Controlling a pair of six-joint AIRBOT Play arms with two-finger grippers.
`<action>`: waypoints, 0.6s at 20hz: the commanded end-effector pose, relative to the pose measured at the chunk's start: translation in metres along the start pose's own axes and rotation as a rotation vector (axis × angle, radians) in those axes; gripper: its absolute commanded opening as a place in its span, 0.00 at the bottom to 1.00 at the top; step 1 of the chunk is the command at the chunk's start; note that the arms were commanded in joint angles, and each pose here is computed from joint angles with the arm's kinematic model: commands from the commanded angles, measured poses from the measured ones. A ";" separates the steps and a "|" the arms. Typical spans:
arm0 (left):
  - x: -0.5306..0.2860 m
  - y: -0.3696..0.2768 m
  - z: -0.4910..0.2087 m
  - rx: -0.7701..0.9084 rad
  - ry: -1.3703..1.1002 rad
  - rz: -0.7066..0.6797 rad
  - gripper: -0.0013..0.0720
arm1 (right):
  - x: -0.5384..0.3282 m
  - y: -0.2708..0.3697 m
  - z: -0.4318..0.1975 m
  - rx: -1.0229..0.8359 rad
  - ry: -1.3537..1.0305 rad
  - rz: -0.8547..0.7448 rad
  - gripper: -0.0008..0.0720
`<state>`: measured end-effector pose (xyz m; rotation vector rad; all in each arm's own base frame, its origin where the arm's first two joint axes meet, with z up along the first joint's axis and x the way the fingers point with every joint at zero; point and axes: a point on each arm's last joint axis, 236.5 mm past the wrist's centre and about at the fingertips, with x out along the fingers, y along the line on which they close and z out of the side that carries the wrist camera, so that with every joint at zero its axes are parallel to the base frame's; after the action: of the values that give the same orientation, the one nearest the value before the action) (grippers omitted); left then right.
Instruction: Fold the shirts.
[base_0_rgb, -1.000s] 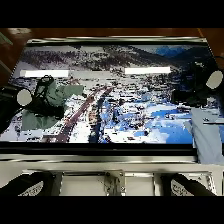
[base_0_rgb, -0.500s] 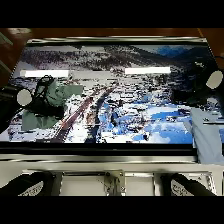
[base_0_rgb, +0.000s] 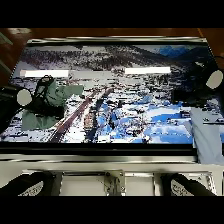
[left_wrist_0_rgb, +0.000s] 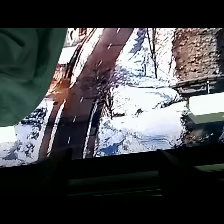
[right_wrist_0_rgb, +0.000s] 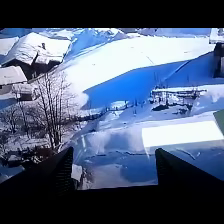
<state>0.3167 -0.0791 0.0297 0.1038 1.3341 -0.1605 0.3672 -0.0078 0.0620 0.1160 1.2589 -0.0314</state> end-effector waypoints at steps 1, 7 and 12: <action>0.000 -0.006 0.000 -0.008 0.001 -0.025 0.83 | 0.000 0.009 -0.004 0.020 0.016 0.041 0.87; 0.003 0.015 0.024 0.009 -0.084 0.042 0.87 | 0.000 0.010 -0.005 0.019 0.023 0.044 0.87; 0.008 0.131 0.083 -0.233 -0.165 0.156 1.00 | 0.000 0.011 0.004 0.021 -0.015 0.047 0.87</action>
<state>0.3830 -0.0168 0.0369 0.0703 1.2124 0.0037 0.3674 0.0026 0.0627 0.1594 1.2591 -0.0048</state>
